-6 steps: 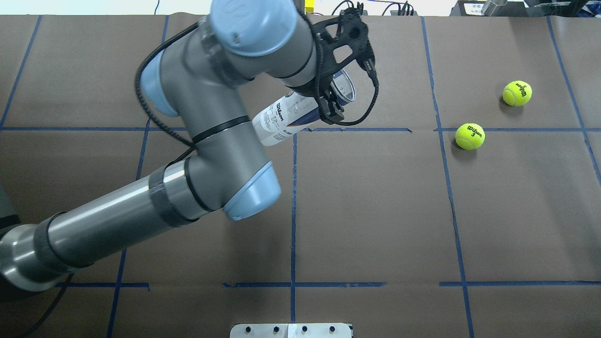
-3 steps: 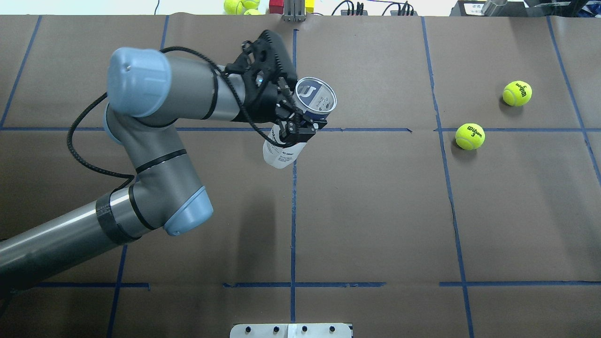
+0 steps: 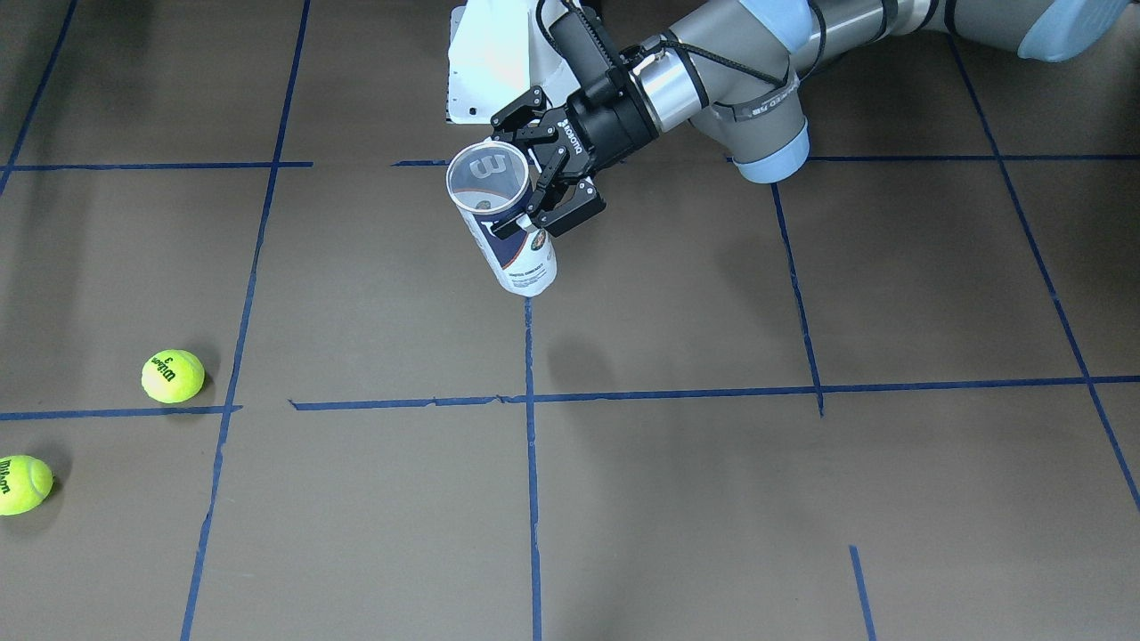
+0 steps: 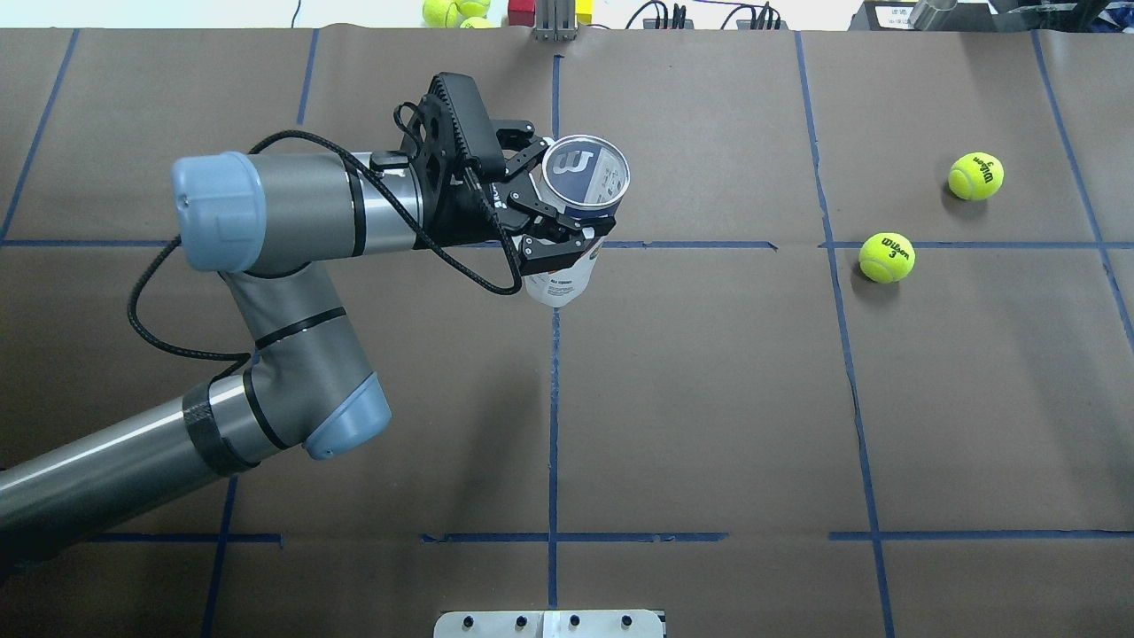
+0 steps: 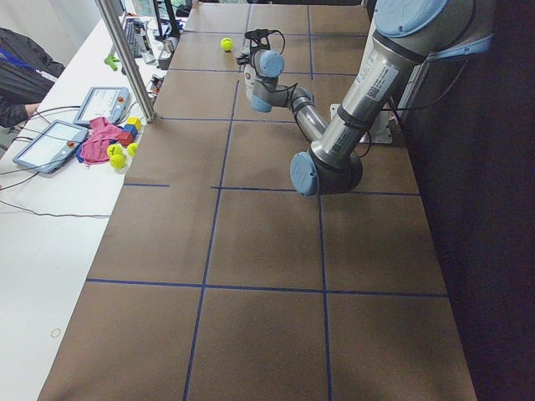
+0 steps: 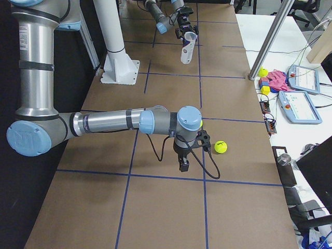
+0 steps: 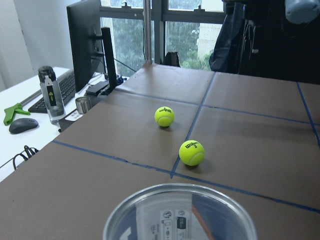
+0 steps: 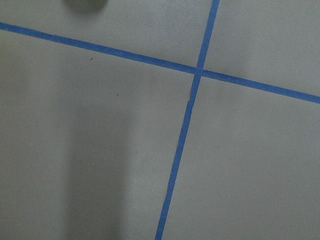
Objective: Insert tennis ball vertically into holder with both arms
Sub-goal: 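Lift the can with the left gripper and stand it upright, then lower the upright can onto the table and hold it with left gripper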
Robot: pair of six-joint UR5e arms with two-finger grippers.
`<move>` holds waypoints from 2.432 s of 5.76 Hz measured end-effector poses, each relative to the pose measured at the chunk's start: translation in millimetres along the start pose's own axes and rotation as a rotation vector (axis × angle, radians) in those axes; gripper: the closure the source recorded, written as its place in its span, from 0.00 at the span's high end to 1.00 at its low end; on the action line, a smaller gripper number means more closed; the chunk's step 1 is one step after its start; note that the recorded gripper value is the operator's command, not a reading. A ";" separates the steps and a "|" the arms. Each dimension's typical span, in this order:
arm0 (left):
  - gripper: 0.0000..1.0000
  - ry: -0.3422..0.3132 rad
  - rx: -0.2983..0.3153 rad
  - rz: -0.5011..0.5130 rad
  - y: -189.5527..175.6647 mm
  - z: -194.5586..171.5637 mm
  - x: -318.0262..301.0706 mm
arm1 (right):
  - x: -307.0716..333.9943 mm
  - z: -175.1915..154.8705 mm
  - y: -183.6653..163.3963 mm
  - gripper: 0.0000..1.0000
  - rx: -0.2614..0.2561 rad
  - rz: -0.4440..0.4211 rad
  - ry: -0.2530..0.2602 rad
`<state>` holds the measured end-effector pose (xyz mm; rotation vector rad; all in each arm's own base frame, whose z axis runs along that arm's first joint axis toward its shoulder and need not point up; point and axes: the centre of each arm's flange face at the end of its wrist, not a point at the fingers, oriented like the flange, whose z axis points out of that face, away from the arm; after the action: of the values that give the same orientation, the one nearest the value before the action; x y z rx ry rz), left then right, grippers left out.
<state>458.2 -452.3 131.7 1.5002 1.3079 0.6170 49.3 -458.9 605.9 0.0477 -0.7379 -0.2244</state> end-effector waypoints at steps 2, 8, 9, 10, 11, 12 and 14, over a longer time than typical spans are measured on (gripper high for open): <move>0.76 -0.015 0.087 -0.004 56.0 12.7 1.8 | -0.1 -0.1 -0.2 1.00 0.000 0.000 0.000; 0.82 -0.066 0.129 -0.029 139.4 24.6 8.1 | -0.9 -0.2 -1.2 1.00 0.001 -0.002 0.000; 0.90 -0.078 0.131 -0.035 145.5 26.3 10.9 | -1.1 -0.4 -1.3 1.00 0.002 -0.003 0.000; 0.96 -0.088 0.133 -0.037 146.9 26.6 11.1 | -1.5 -0.8 -1.2 1.00 0.002 -0.003 0.000; 0.99 -0.098 0.135 -0.036 146.7 26.8 10.2 | -1.6 -0.8 -1.1 1.00 0.002 -0.003 0.000; 0.99 -0.101 0.135 -0.036 145.5 27.6 10.3 | -1.6 -0.8 -1.1 1.00 0.002 -0.003 0.000; 0.99 -0.101 0.135 -0.036 143.2 29.1 10.8 | -30.9 -5.9 -16.4 0.99 0.012 -0.063 -0.001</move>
<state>545.9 -438.5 248.3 1.5922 1.3165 0.4312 28.0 -468.4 579.1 0.0824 -0.7392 -0.2797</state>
